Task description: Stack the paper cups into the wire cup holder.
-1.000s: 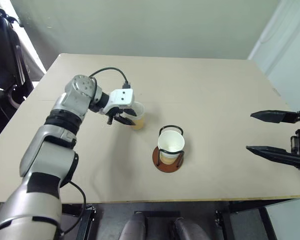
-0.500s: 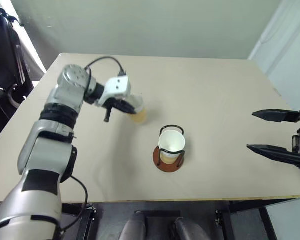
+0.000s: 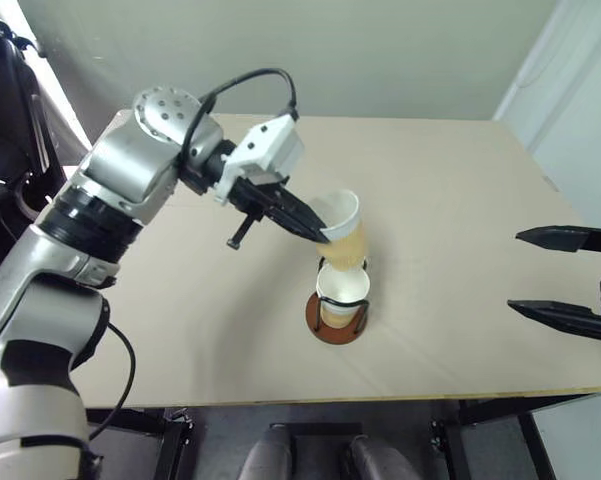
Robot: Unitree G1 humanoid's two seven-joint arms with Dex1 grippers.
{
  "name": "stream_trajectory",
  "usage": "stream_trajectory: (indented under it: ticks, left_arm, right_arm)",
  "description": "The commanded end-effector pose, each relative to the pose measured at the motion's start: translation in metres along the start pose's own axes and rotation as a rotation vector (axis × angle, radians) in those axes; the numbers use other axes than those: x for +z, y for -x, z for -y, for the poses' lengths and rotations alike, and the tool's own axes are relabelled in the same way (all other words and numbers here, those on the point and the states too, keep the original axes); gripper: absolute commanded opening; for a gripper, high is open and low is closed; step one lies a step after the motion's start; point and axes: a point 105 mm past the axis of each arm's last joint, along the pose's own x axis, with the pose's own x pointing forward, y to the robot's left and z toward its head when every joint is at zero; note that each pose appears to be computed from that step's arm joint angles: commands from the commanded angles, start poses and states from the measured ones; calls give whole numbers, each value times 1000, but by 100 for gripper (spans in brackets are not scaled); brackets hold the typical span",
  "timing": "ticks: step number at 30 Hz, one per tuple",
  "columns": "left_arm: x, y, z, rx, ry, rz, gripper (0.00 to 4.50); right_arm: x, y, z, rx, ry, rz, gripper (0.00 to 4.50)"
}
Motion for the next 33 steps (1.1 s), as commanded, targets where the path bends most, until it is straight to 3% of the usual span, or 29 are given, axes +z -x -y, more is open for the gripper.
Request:
stream_trajectory:
  ticks: [1, 8, 15, 18, 25, 28, 30, 33]
  left_arm:
    - [11, -7, 10, -88, -54, 8, 5]
    - [-15, -22, 8, -108, -111, -138, 5]
    - [-11, -32, 7, -114, -134, -115, 5]
    - [-9, -32, 6, -110, -127, -95, 92]
    - [4, -21, 0, -49, -98, -13, 340]
    - [19, 10, -12, 141, 2, 139, 447]
    - [14, 42, -5, 250, 116, 213, 447]
    - [-18, 74, 22, 401, 258, 176, 447]
  right_arm:
    - [7, 4, -3, -24, 38, 4, 450]
    - [7, 6, -4, -37, 37, 3, 450]
    - [6, 5, -4, -44, 36, -1, 450]
    - [6, 4, -3, -45, 35, -1, 450]
    - [4, 0, -1, -18, 36, 5, 450]
    - [2, 0, 0, -5, 33, -2, 450]
    - [-2, 1, 0, 1, 22, -16, 450]
    - [-11, 1, 3, -2, -5, -29, 450]
